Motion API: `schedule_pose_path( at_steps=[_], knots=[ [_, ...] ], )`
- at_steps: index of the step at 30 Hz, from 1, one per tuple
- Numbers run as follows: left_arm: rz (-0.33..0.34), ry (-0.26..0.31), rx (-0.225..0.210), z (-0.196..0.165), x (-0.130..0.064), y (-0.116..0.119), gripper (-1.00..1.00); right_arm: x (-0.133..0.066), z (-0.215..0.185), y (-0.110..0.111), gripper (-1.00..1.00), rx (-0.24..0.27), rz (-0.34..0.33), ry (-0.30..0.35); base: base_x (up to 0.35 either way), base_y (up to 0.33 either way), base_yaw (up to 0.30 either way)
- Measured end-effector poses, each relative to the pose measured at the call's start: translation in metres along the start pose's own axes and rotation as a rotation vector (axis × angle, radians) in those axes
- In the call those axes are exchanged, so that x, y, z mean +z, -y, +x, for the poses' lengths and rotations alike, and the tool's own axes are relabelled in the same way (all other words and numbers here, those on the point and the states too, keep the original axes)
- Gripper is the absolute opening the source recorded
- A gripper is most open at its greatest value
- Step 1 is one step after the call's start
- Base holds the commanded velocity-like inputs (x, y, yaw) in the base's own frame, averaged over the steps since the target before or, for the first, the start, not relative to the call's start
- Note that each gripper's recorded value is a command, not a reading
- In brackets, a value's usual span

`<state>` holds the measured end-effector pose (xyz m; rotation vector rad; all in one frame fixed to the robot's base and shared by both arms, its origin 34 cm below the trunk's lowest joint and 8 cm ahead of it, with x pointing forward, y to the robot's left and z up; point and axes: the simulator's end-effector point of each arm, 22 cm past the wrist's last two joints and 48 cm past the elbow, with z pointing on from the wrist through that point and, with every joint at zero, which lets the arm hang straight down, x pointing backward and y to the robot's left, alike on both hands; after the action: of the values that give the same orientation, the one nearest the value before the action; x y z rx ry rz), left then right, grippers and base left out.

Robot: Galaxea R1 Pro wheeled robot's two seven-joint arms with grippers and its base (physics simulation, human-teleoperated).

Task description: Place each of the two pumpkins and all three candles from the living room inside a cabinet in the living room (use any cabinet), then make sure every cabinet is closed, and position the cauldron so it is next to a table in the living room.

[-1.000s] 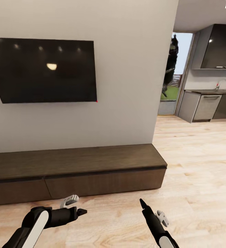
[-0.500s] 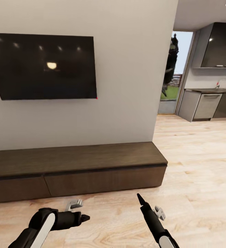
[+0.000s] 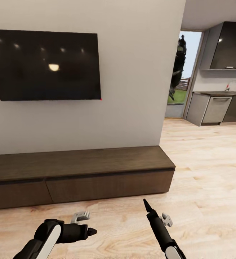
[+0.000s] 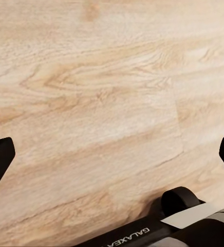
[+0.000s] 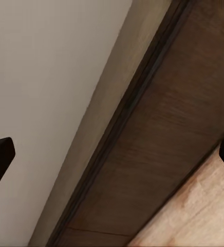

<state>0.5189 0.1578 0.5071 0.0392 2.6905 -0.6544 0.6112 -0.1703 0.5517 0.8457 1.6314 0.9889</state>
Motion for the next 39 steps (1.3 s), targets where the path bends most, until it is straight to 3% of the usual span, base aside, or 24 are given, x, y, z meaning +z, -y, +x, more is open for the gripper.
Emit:
schedule_pose_path(
  at_steps=[14, 24, 28, 33, 39],
  knots=[
    [-0.002, 0.001, 0.001, 0.017, 0.022, -0.013, 1.0, -0.003, 0.013, 0.034, 1.0, 0.004, 0.019, 0.006, 0.0, 0.0, 0.0],
    [-0.012, 0.008, 0.009, 0.026, 0.035, -0.026, 1.0, -0.004, 0.02, 0.047, 1.0, 0.025, -0.015, 0.012, 0.0, 0.0, 0.0],
    [-0.013, 0.009, 0.011, 0.031, 0.042, -0.03, 1.0, -0.005, 0.018, 0.046, 1.0, 0.071, -0.058, 0.033, 0.0, 0.0, 0.0],
    [-0.017, 0.01, 0.013, 0.038, 0.049, -0.036, 1.0, -0.009, 0.027, 0.036, 1.0, 0.197, -0.153, 0.004, 0.0, 0.0, 0.0],
    [-0.048, 0.011, 0.02, 0.045, 0.058, -0.048, 1.0, -0.01, 0.04, 0.043, 1.0, 0.235, -0.169, -0.022, 0.0, 0.0, 0.0]
  ],
)
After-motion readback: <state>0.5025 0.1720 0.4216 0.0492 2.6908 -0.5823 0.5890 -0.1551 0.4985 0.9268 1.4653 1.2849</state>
